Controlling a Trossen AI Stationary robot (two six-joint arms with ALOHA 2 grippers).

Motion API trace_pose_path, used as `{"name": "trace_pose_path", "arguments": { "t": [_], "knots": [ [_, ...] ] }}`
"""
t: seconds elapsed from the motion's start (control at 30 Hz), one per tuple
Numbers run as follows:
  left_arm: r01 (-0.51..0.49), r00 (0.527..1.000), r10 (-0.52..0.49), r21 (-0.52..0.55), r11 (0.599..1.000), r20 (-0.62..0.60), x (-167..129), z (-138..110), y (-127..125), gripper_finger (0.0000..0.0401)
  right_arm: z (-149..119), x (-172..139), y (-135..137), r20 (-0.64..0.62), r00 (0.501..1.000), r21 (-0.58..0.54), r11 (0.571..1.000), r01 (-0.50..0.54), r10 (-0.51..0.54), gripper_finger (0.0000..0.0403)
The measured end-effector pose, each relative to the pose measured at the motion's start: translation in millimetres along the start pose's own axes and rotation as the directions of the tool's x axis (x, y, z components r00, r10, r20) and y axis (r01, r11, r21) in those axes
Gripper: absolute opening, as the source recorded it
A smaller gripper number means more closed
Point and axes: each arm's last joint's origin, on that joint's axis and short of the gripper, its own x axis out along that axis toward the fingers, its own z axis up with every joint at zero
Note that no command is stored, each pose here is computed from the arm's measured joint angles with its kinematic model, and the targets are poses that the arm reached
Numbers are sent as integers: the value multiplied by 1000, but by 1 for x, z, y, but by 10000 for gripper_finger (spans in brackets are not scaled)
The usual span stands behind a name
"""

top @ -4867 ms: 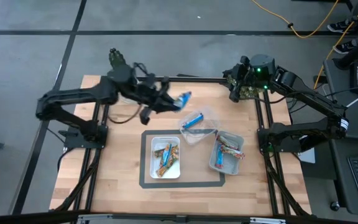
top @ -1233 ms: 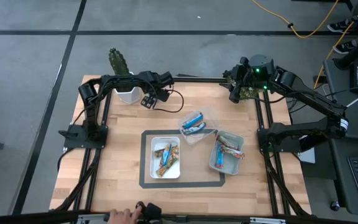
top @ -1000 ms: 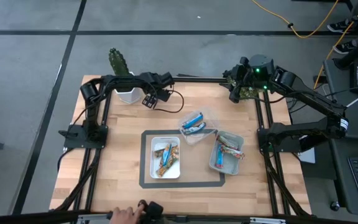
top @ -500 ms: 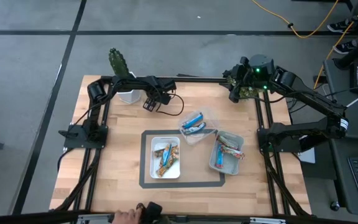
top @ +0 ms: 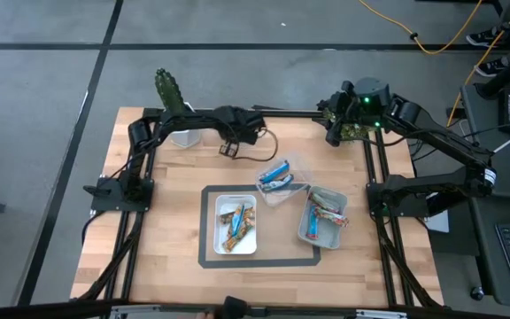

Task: Pick and place Granola Bars by type
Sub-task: Put the red granola bar into the gray bin

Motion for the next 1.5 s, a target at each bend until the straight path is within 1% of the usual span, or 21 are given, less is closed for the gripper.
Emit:
{"name": "trace_pose_path", "arguments": {
  "t": [0.07,0.17,0.23,0.3,0.37,0.47,0.5,0.6,0.7,0.77,0.83,0.9,1.0,1.07,1.1,1.2,1.3,1.37,1.5],
  "knots": [
    [-45,997,49,-63,997,62,-25,9,13,30,0,2,0,-5,1000,-1,1000,-1,1,224],
    [-98,977,128,-169,981,173,-72,16,36,38,-2,4,0,-27,1000,-7,1000,-9,9,224],
    [-139,944,210,-271,953,255,-109,17,53,36,-4,5,1,-51,999,-19,1000,-16,15,224],
    [-147,906,274,-369,918,321,-148,10,66,30,-7,5,2,-84,996,-24,999,-23,21,224],
    [-118,840,344,-479,870,419,-190,-2,78,26,-9,5,2,-104,994,-23,999,-29,26,224],
    [-12,728,414,-593,805,547,-244,-26,84,27,-10,5,3,-113,993,-35,999,-33,29,224],
    [24,694,424,-607,795,582,-258,-35,84,29,-10,5,3,-112,993,-45,998,-35,29,224],
    [103,611,432,-608,787,663,-286,-57,77,30,-9,5,3,-94,995,-63,997,-50,44,224],
    [168,577,430,-617,769,694,-303,-75,70,26,-7,5,3,-78,996,-73,996,-55,49,224],
    [211,556,406,-595,776,726,-312,-81,63,26,-7,3,4,-59,994,-88,992,-96,91,224],
    [245,521,376,-556,794,766,-319,-81,57,27,-6,-1,6,-23,987,-115,980,-159,158,224],
    [266,487,336,-503,822,806,-325,-77,51,28,-2,-3,7,40,974,-141,966,-218,225,224],
    [255,431,268,-401,880,862,-328,-63,43,27,8,-3,6,168,933,-183,939,-289,320,224],
    [250,402,252,-370,895,880,-325,-48,42,26,17,1,4,259,903,-207,933,-296,344,224],
    [248,392,250,-363,898,885,-323,-39,42,26,21,5,2,292,897,-207,938,-279,332,224],
    [224,374,246,-345,912,894,-314,-18,43,28,29,21,-1,342,890,-201,948,-246,303,224],
    [207,376,253,-347,915,891,-306,-6,46,27,33,36,-3,376,874,-193,948,-252,309,230],
    [208,380,251,-347,915,890,-303,-2,47,27,35,42,-3,394,863,-181,947,-265,317,237],
    [208,376,255,-349,914,891,-303,-1,47,28,37,45,-3,412,839,-202,934,-295,355,251]
  ]
}}
